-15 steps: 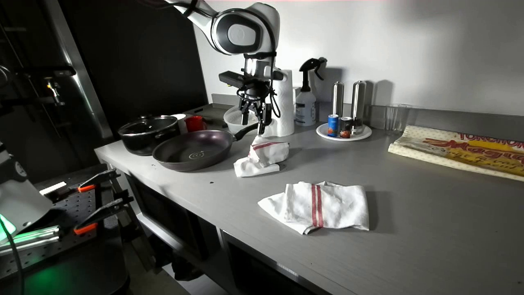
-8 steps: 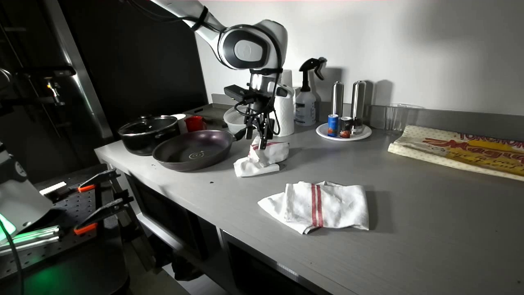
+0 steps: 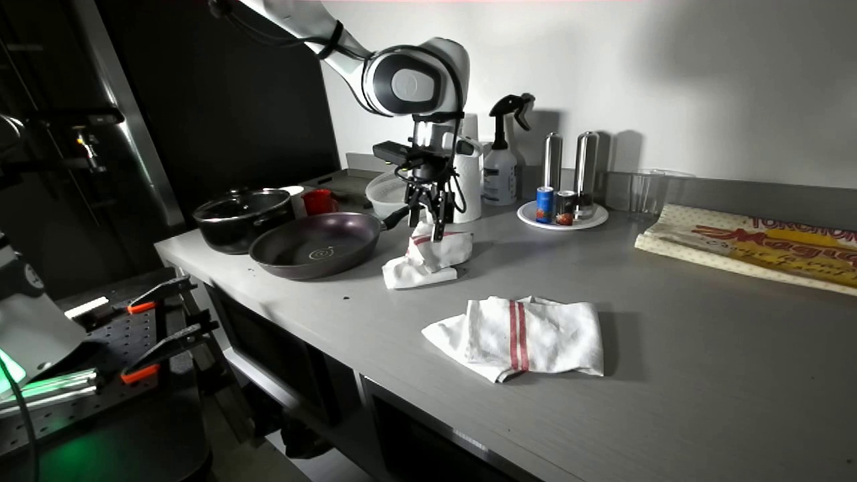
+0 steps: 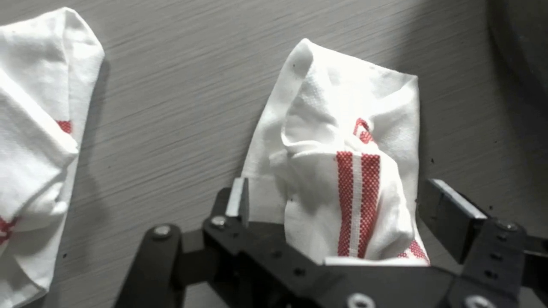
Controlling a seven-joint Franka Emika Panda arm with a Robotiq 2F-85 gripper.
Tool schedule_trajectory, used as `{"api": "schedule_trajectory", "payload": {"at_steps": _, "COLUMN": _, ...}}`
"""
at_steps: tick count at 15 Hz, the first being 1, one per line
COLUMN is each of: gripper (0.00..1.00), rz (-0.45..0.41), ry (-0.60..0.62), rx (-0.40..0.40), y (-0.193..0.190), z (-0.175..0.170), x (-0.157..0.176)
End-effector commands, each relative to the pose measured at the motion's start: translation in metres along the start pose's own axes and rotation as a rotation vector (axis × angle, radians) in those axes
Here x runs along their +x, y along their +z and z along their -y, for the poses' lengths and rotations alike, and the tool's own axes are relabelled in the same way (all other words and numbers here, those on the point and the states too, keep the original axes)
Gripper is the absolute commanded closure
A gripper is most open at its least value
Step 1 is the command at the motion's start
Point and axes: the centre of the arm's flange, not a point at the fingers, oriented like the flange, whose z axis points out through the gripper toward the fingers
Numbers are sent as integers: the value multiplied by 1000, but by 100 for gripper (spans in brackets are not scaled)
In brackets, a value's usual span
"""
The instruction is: Wipe the pan with the towel closest to the pan
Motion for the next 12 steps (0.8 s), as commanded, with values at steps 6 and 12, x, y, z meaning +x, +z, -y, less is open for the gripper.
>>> {"api": "schedule_trajectory", "payload": {"at_steps": 6, "gripper": 0, "rz": 56, "ry": -24, "rx": -40, "y": 12, "z": 13, "x": 35}}
{"api": "schedule_trajectory", "payload": {"at_steps": 12, "gripper": 0, "rz": 86, "ry": -28, "rx": -61, "y": 27, "z": 18, "x": 40}}
